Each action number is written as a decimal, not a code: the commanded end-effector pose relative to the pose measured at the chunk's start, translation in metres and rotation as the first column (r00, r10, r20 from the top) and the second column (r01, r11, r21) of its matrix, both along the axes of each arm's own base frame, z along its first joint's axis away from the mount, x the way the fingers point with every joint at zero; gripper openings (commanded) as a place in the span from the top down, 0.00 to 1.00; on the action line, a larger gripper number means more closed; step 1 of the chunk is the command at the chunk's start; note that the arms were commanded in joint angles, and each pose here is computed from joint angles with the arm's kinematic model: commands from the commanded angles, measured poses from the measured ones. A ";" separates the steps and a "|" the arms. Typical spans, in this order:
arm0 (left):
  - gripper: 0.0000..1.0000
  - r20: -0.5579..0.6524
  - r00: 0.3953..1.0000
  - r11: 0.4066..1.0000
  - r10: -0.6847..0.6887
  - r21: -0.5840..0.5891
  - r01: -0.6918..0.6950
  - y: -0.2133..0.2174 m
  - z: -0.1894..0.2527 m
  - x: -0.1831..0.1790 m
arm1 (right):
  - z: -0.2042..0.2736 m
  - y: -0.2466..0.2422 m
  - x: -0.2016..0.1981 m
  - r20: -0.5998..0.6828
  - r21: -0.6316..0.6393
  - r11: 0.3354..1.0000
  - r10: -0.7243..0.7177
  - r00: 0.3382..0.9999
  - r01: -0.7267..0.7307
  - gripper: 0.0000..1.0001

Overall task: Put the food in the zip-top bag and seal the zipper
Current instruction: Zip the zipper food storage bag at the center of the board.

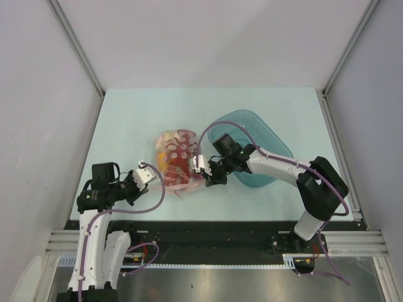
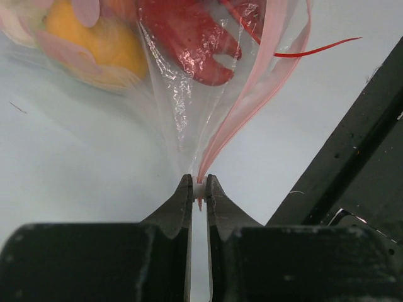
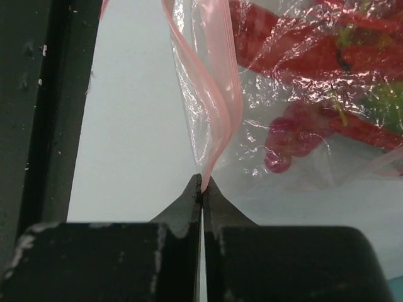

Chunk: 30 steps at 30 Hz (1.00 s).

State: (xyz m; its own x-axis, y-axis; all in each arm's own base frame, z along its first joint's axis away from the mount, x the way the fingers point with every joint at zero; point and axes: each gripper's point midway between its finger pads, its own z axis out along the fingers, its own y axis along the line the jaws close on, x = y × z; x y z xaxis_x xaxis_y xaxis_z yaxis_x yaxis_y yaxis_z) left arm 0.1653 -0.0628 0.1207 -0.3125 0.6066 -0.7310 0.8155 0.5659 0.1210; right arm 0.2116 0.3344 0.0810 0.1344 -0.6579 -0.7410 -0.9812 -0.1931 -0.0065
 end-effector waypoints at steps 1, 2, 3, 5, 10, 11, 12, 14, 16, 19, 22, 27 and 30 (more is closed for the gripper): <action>0.98 0.060 0.995 0.997 -0.078 0.013 0.078 -0.004 0.010 -0.001 | 0.025 -0.003 -0.002 0.063 0.038 0.999 0.017 0.998 -0.019 1.00; 0.98 0.057 0.995 0.997 -0.081 0.008 0.080 -0.005 0.012 -0.001 | 0.028 -0.003 0.000 0.070 0.043 0.999 0.008 0.998 -0.011 1.00; 0.98 0.056 0.994 0.996 -0.089 -0.008 0.090 -0.008 0.014 -0.003 | 0.035 -0.001 0.003 0.078 0.064 0.998 -0.008 0.997 0.003 1.00; 0.99 0.085 0.992 0.995 -0.096 -0.014 0.098 -0.010 0.028 0.000 | 0.055 0.001 0.007 0.105 0.115 0.993 -0.033 0.994 0.020 1.00; 1.00 0.202 0.977 0.997 -0.063 -0.033 0.071 -0.011 0.090 0.020 | 0.127 0.004 0.022 0.142 0.302 0.947 -0.156 0.978 0.107 1.00; 1.00 0.199 0.978 0.996 -0.065 -0.043 0.075 -0.012 0.098 0.025 | 0.151 0.002 0.020 0.164 0.350 0.930 -0.176 0.971 0.110 1.00; 1.00 0.248 0.967 0.996 -0.065 -0.047 0.079 -0.013 0.123 0.030 | 0.166 0.002 0.022 0.180 0.387 0.915 -0.196 0.964 0.114 1.00; 1.00 0.268 0.962 0.993 -0.051 -0.093 0.078 -0.018 0.147 0.039 | 0.202 -0.002 0.020 0.190 0.460 0.878 -0.245 0.951 0.134 1.00; 1.00 0.340 0.939 0.988 -0.049 -0.123 0.097 -0.023 0.190 0.044 | 0.228 -0.004 0.026 0.191 0.519 0.839 -0.299 0.935 0.162 1.00; 1.00 0.393 0.919 0.983 -0.015 -0.160 0.085 -0.025 0.228 0.055 | 0.249 -0.006 0.032 0.200 0.554 0.813 -0.338 0.919 0.179 1.00; 1.00 0.388 0.921 0.979 -0.033 -0.173 0.108 -0.028 0.235 0.058 | 0.249 -0.008 0.040 0.185 0.552 0.808 -0.359 0.915 0.206 1.00; 0.99 0.338 0.940 0.974 -0.053 -0.190 0.123 -0.032 0.222 0.056 | 0.252 -0.012 0.047 0.142 0.557 0.794 -0.380 0.914 0.244 1.00; 0.96 0.303 0.951 0.980 -0.068 -0.160 0.121 -0.029 0.203 0.053 | 0.241 -0.017 0.049 0.097 0.528 0.804 -0.376 0.921 0.273 1.00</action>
